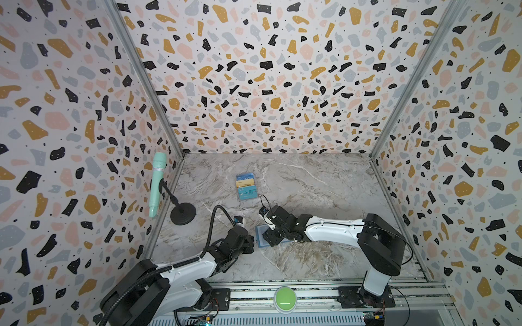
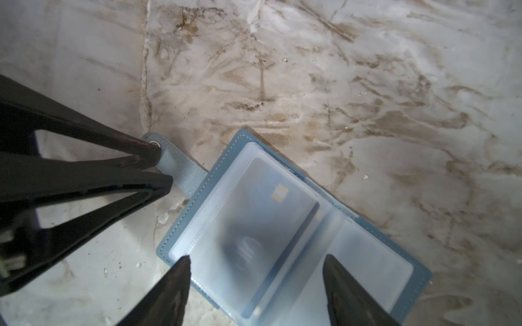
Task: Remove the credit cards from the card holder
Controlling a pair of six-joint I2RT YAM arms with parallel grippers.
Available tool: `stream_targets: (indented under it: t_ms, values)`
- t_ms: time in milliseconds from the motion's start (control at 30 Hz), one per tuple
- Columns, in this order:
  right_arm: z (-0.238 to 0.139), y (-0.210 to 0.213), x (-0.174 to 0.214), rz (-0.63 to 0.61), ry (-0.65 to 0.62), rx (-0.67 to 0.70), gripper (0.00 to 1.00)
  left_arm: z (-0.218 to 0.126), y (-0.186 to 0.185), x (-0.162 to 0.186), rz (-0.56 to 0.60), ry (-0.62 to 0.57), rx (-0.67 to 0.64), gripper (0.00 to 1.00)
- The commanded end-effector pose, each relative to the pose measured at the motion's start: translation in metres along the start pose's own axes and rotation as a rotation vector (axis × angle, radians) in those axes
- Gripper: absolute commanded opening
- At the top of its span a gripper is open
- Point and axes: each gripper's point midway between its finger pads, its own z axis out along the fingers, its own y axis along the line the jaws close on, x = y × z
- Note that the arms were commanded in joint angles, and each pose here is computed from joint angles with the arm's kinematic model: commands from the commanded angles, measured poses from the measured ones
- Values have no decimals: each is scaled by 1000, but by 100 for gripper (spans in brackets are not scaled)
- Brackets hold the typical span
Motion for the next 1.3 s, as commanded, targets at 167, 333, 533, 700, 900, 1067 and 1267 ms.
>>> stream_targets:
  t_ms: [167,333,533,700,900,1067,1267]
  values:
    - [7,5,2,-22,44,14,74,3,10,9,-4,3,-28,29]
    - [12,1,7,-18,66,44,71,3,12,11,-6,6,-30,29]
    - [13,-8,15,-24,99,93,68,2,13,12,-7,5,-35,29]
    - [15,-17,25,-36,134,138,64,2,14,12,-3,7,-39,29]
    - [12,-17,22,-28,125,141,59,2,14,12,1,11,-45,29]
    - [3,0,8,-16,60,37,63,2,14,11,2,11,-45,28]
    - [-3,12,-9,-6,-4,-35,74,2,15,12,4,11,-49,28]
